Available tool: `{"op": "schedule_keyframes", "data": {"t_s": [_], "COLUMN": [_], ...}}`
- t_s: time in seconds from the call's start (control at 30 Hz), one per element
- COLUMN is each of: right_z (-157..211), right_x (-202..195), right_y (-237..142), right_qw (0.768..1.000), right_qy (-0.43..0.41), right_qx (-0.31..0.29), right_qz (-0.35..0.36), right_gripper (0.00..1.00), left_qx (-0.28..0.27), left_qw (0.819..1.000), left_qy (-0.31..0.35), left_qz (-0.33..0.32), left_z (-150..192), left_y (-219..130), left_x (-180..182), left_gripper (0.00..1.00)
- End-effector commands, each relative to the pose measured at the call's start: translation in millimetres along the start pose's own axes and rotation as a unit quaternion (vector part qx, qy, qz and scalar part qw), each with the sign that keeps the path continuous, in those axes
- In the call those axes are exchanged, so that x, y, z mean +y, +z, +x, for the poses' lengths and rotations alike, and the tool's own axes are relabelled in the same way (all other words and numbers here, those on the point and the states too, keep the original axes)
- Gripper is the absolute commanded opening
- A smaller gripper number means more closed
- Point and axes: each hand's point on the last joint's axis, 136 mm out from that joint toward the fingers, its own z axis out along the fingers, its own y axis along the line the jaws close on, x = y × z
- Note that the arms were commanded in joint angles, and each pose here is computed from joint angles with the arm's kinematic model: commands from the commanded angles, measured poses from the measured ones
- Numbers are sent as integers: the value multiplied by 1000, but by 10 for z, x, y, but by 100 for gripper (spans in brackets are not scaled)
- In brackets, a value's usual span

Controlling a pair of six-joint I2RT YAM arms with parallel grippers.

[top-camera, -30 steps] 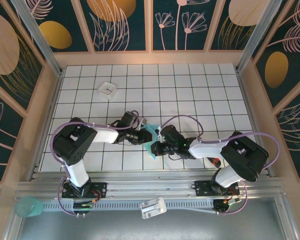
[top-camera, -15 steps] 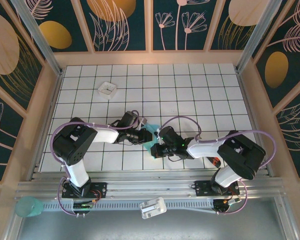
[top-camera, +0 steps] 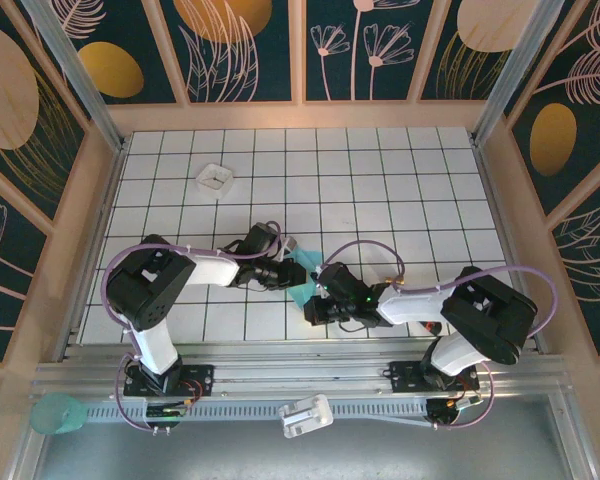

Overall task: Fold a paper plane with a square sheet of paper (pick it up from the middle)
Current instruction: Fourth fold the wing at the center of the table.

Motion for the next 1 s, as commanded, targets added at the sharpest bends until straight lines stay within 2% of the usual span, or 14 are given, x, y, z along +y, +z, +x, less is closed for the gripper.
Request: {"op": "schedule_keyframes", "data": {"t_s": [0.0,0.13,0.43,0.73,0.97], "right_z": [507,442,-73,-155,21], "right_x": [-290,-189,237,105,-129], "right_y": [-56,-105,-252,-119,-17], "right_qw": [996,998,997,998,999], "right_qy": [31,19,26,35,50], "right_qx": [70,54,-22,-20,4], "right_qz": [44,24,-69,-45,-12], "right_gripper": [0,0,0,0,0], "left_qx": [-4,-2,-2,-3,-5], "left_qw": [999,999,999,999,1000], "left_qy": [-4,-4,-4,-3,0], "left_qz": [-42,-45,-44,-41,-31], "left_z": [-13,-5,-21,-26,-59], "left_y": [39,49,60,58,42], "left_x": [224,243,235,222,140], "left_gripper": [23,23,23,23,24]}}
